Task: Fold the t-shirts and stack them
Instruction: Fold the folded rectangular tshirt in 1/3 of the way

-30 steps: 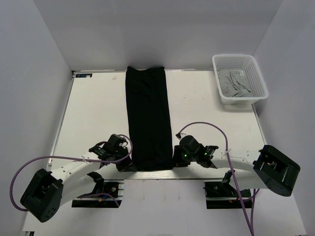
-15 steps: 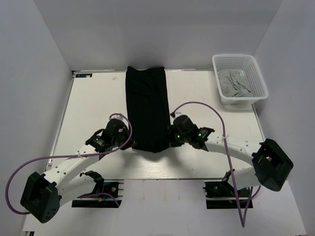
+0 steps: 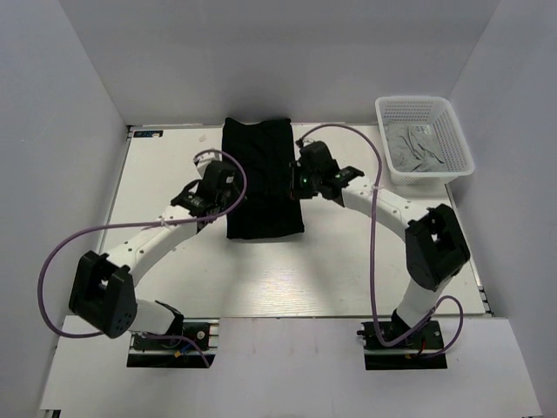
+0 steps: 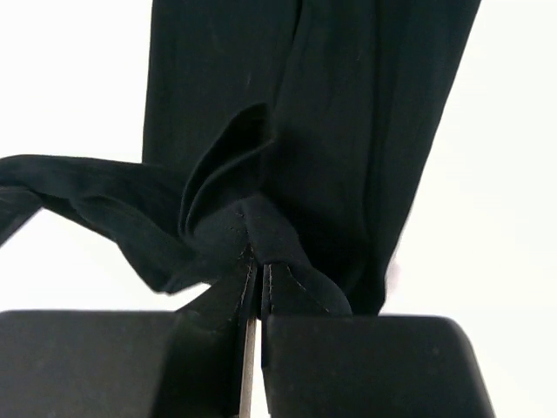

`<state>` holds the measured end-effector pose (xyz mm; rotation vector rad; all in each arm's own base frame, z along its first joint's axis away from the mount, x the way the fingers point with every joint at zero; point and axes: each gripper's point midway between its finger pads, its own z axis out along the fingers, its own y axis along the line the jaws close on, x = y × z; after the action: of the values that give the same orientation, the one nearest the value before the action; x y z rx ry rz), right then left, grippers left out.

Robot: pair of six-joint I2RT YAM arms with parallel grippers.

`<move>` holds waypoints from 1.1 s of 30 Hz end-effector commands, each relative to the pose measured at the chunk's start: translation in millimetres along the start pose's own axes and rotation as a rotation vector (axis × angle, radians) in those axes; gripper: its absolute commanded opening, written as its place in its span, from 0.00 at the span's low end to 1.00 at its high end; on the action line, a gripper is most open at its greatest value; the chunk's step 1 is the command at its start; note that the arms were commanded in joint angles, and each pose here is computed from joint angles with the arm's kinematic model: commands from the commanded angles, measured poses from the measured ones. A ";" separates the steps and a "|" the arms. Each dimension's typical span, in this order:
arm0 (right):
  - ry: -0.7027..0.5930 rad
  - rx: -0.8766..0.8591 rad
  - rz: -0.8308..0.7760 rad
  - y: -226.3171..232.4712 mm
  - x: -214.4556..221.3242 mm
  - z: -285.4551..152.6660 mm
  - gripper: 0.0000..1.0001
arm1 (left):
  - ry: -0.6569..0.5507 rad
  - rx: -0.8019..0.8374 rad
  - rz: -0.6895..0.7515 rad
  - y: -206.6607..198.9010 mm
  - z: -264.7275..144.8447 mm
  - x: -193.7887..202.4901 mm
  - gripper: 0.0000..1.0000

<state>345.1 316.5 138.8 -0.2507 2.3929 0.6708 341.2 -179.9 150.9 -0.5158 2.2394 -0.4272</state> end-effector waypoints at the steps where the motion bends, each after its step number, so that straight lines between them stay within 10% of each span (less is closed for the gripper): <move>1: -0.013 -0.039 -0.029 3.8 -25.0 1.5 0.00 | -0.107 -0.046 0.022 -0.1 8.0 -39.0 0.00; 25: -0.034 -0.160 -0.015 -34.7 -96.9 95.7 0.00 | 0.003 -0.051 0.011 4.1 120.0 -74.4 0.00; 28: -0.045 -0.177 -0.031 -38.3 -103.1 104.2 0.16 | 0.003 -0.072 -0.002 10.5 132.2 -81.9 0.05; 29: -0.069 -0.185 -0.039 -38.4 -115.1 101.9 0.32 | -0.009 -0.080 -0.002 10.1 135.1 -85.9 0.31; 33: -0.133 -0.156 -0.103 -57.8 -148.5 106.4 0.90 | -0.064 -0.148 -0.051 13.6 139.1 -144.9 0.73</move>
<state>504.9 332.3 96.0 -0.3193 2.3384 0.8227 500.1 -140.5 87.4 -0.5895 2.3260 -0.2726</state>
